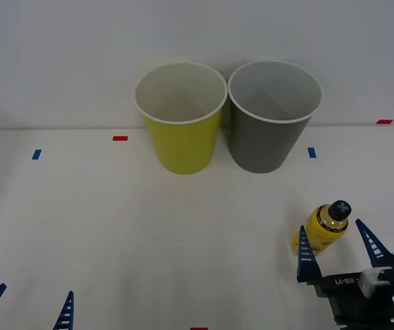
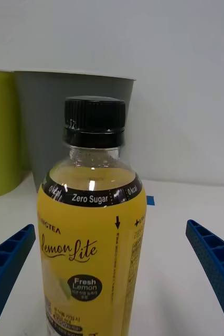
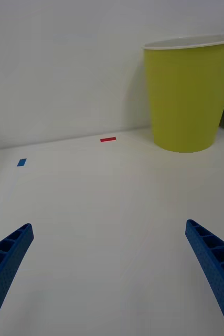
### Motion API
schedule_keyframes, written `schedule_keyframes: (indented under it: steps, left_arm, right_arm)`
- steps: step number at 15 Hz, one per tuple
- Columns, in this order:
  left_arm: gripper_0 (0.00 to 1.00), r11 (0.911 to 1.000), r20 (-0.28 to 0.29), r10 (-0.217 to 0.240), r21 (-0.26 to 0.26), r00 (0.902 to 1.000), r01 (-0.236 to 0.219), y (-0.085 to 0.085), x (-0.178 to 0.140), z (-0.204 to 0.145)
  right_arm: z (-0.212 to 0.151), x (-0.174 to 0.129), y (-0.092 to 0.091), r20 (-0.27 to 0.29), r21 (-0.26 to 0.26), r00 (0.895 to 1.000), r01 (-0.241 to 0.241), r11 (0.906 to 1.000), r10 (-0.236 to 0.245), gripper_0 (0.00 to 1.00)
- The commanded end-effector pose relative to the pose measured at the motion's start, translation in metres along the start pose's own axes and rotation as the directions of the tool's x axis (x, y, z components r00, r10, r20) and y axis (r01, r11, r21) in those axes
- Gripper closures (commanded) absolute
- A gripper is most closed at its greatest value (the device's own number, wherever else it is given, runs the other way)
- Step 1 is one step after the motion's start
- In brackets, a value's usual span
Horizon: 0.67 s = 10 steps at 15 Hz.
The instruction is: Put cans in the gray bin and PET bottles in the light green bin.
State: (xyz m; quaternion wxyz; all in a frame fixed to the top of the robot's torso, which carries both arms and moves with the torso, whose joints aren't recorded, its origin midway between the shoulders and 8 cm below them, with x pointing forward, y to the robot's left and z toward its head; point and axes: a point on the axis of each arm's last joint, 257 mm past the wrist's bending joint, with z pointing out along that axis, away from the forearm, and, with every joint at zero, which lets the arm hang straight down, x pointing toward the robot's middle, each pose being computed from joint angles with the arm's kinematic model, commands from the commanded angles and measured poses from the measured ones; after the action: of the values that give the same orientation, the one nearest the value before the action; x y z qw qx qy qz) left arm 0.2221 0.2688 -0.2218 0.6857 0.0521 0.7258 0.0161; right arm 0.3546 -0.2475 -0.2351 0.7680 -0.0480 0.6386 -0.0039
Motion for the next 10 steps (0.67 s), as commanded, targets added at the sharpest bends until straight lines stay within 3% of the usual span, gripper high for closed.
schedule_keyframes:
  steps: [1, 8, 9, 10]
  left_arm:
    - [0.0, 1.0, 0.0, 0.0, 0.0, 1.0, 0.0, 0.0, 0.0, 0.0]
    - [0.0, 1.0, 0.0, 0.0, 0.0, 1.0, 0.0, 0.0, 0.0, 0.0]
    - [0.0, 1.0, 0.0, 0.0, 0.0, 1.0, 0.0, 0.0, 0.0, 0.0]
    - [0.0, 1.0, 0.0, 0.0, 0.0, 1.0, 0.0, 0.0, 0.0, 0.0]
  right_arm:
    - [0.0174, 0.0002, 0.001, -0.008, -0.002, 1.0, -0.009, 1.0, 0.009, 0.0]
    - [0.0226, 0.0018, 0.0009, -0.017, -0.003, 0.999, -0.031, 0.9995, 0.031, 0.0]
    - [0.0225, 0.0021, 0.0012, -0.019, -0.003, 0.999, -0.035, 0.9994, 0.035, 0.57]
    - [0.0231, 0.002, 0.0006, -0.018, 0.0, 0.999, -0.04, 0.9992, 0.04, 0.9]
